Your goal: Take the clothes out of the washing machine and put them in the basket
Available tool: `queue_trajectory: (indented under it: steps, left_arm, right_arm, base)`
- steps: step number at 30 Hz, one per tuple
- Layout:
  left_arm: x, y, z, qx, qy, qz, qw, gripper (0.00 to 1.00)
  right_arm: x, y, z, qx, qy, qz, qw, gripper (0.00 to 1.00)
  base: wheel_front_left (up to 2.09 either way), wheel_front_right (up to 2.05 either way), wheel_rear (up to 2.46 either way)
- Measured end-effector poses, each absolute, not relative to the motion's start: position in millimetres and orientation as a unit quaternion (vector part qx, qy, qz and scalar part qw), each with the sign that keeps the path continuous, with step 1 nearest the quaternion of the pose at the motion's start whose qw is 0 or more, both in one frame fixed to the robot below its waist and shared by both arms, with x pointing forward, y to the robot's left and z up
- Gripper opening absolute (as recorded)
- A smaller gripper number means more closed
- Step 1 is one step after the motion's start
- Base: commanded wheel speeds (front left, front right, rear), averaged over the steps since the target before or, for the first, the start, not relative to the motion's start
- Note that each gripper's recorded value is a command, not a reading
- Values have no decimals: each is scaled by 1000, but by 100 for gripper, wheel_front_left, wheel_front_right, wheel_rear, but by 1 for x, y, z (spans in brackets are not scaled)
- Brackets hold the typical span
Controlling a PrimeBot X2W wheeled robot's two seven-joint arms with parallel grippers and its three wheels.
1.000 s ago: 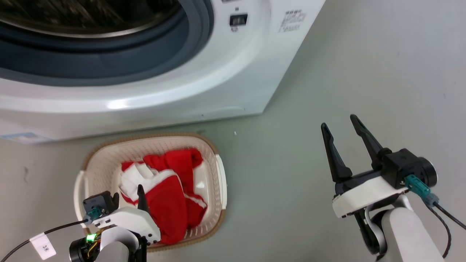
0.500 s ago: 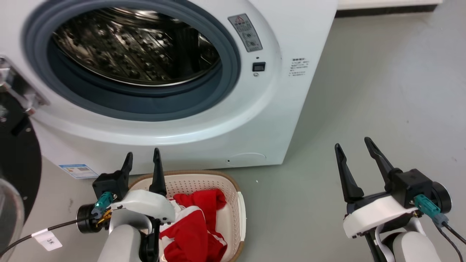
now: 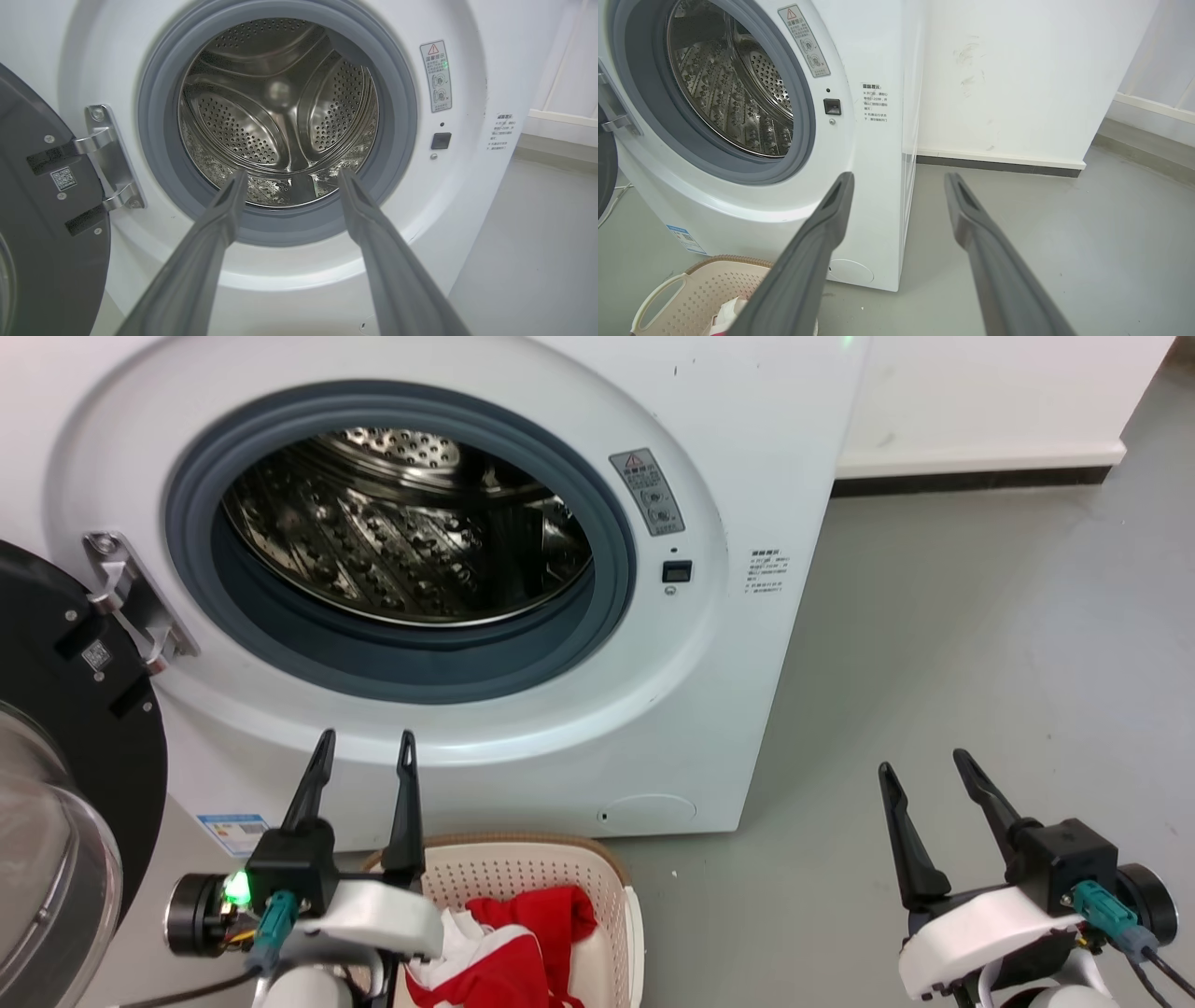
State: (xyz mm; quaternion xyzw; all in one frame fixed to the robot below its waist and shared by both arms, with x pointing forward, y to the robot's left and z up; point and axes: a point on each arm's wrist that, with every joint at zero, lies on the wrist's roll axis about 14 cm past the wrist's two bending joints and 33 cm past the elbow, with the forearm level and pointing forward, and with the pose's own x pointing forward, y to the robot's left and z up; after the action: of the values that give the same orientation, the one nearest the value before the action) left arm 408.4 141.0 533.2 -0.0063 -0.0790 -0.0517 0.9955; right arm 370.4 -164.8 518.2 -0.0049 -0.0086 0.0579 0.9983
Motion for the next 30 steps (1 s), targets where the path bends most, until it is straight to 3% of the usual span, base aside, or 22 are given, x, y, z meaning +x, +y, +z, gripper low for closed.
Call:
queue_trajectory:
  steps: [10,30]
  left_arm:
    - [370,142,548,14,-80,-62,995,100]
    - [362,146,541,-6,-63,-55,997,100]
  right_arm:
    - [351,-161,524,-4,-10,62,998,100]
    - [356,-150,522,-3,-6,79,997,100]
  base:
    - [0,0,0]
    - [0,0,0]
